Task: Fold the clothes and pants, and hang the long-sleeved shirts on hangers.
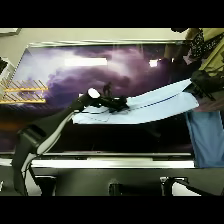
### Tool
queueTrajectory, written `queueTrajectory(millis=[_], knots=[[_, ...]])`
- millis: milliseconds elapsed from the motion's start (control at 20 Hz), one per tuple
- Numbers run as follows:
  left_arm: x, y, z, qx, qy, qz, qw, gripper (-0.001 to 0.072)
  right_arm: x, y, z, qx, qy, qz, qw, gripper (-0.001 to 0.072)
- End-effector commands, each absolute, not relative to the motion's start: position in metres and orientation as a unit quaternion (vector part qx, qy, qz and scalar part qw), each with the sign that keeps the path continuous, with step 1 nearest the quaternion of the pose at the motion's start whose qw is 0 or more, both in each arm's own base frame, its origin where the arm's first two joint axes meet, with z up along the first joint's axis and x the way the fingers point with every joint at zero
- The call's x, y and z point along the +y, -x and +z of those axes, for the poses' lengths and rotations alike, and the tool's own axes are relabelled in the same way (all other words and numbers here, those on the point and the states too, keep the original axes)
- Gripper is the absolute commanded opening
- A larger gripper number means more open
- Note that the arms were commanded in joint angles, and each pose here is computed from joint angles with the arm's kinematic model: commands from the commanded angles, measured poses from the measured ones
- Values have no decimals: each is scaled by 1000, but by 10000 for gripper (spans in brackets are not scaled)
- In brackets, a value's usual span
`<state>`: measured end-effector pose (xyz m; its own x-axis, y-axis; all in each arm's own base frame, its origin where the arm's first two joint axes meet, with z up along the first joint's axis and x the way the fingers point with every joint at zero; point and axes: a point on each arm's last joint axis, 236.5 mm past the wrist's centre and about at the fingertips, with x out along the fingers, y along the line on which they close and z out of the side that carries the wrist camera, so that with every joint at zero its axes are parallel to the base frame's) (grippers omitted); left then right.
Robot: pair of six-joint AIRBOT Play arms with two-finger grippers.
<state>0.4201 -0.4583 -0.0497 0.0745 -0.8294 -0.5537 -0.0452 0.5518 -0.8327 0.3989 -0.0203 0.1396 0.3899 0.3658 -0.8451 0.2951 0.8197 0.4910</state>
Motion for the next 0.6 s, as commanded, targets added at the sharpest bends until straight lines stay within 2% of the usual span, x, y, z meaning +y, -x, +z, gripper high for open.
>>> queueTrajectory(millis=[0,350,550], knots=[[-508,-407,-57,611,389,-313,614,21,-19,-394,151,542,-303,19,784,33],[-567,-381,-67,624,398,-329,587,22,-15,-396,156,535,-309,26,786,34],[-563,-380,-63,630,393,-333,581,21,-16,-398,156,532,-304,26,790,34]])
